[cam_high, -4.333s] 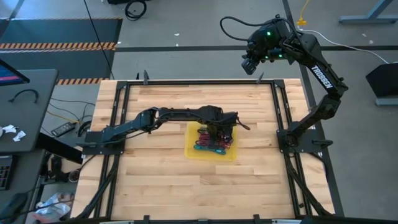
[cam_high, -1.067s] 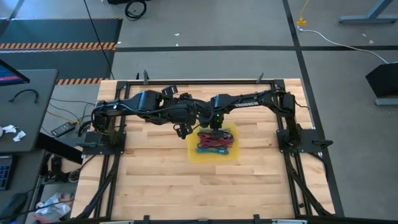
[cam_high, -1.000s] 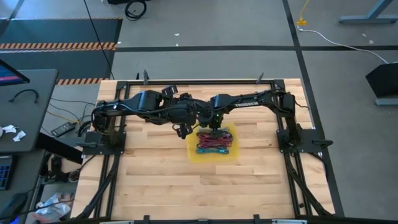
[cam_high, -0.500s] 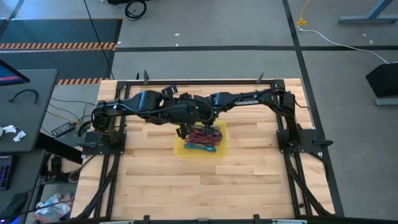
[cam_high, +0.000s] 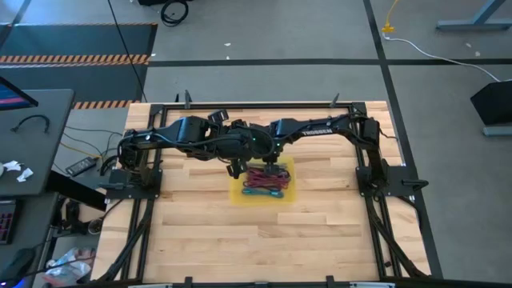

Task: Pick and place USB-C Cables
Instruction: Adjust the yellow bin

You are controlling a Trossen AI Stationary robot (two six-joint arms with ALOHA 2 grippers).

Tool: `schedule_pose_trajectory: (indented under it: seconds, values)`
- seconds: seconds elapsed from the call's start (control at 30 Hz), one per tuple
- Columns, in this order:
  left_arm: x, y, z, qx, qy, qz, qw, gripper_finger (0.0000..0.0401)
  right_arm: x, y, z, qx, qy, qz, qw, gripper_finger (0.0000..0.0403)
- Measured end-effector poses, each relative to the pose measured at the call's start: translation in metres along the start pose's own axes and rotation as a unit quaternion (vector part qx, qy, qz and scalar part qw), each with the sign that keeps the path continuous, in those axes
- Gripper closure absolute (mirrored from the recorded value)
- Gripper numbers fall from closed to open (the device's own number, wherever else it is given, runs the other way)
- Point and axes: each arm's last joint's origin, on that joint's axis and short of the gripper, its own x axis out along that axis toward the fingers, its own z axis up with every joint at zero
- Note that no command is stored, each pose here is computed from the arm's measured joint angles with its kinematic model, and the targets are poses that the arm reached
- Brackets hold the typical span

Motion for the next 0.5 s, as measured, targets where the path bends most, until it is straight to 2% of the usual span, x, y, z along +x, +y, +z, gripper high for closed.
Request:
schedule_pose_trajectory:
  seconds: [0.17,0.5]
  values:
    - [0.0000,-0.0001,0.0000,0.000,0.000,0.000,1.000,0.0305,0.0005,0.0032,0.0004,-0.014,0.002,0.001,1.000,0.0400]
    - [0.0000,0.0000,0.0000,0.000,0.000,0.000,1.000,0.0305,0.0000,-0.0013,0.0044,0.015,-0.022,-0.011,1.000,0.0400]
